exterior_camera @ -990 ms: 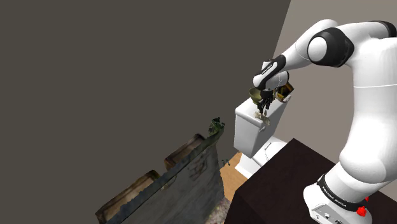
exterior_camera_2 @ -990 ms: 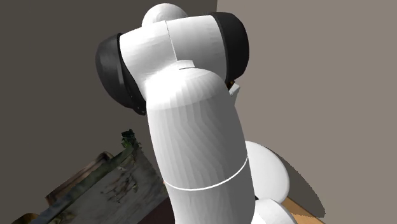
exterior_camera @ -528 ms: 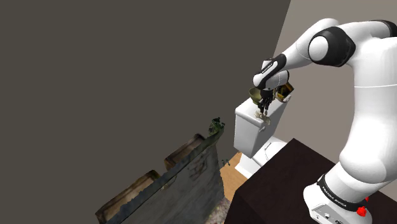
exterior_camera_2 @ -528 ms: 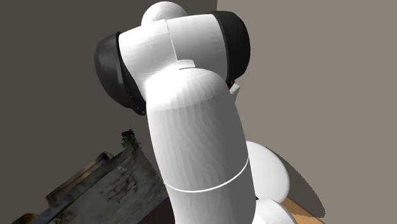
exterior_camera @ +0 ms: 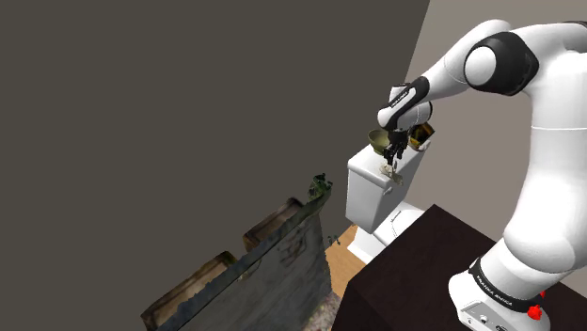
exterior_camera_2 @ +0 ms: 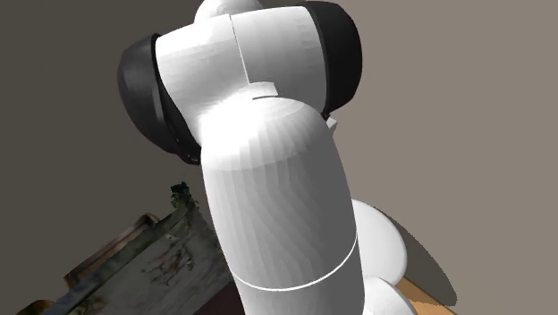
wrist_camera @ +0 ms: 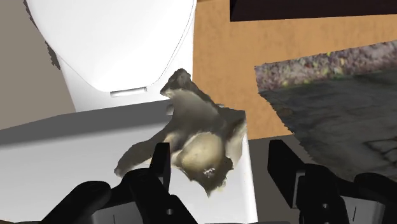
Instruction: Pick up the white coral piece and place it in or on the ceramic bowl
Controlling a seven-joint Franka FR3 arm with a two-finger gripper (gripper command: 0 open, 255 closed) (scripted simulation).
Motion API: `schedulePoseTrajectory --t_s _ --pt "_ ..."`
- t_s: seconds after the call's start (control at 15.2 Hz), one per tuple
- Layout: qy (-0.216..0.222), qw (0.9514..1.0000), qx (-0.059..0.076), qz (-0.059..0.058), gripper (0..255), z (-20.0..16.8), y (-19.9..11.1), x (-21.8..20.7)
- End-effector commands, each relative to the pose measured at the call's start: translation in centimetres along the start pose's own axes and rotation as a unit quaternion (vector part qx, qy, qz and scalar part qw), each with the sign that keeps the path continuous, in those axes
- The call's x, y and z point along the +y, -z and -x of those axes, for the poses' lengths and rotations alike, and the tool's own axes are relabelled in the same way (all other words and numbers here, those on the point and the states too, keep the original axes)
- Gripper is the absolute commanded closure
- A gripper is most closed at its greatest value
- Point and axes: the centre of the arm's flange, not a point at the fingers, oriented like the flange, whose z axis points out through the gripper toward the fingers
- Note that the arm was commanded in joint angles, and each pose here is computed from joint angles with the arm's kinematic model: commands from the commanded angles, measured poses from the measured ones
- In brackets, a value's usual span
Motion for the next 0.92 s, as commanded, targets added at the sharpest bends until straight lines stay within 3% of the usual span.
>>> schedulePoseTrajectory --t_s 0.0,0.07,0.53,0.86 --pt "-0.041 0.9957 0.041 0.072 0 1.8 -0.9 -3.8" --pt "-0.062 0.9899 0.061 0.112 0 2.8 -1.8 -6.1" --pt "-0.062 0.9899 0.061 0.112 0 2.4 -5.4 -5.2" --pt "-0.062 0.9899 0.061 0.112 0 2.4 -5.7 -5.1"
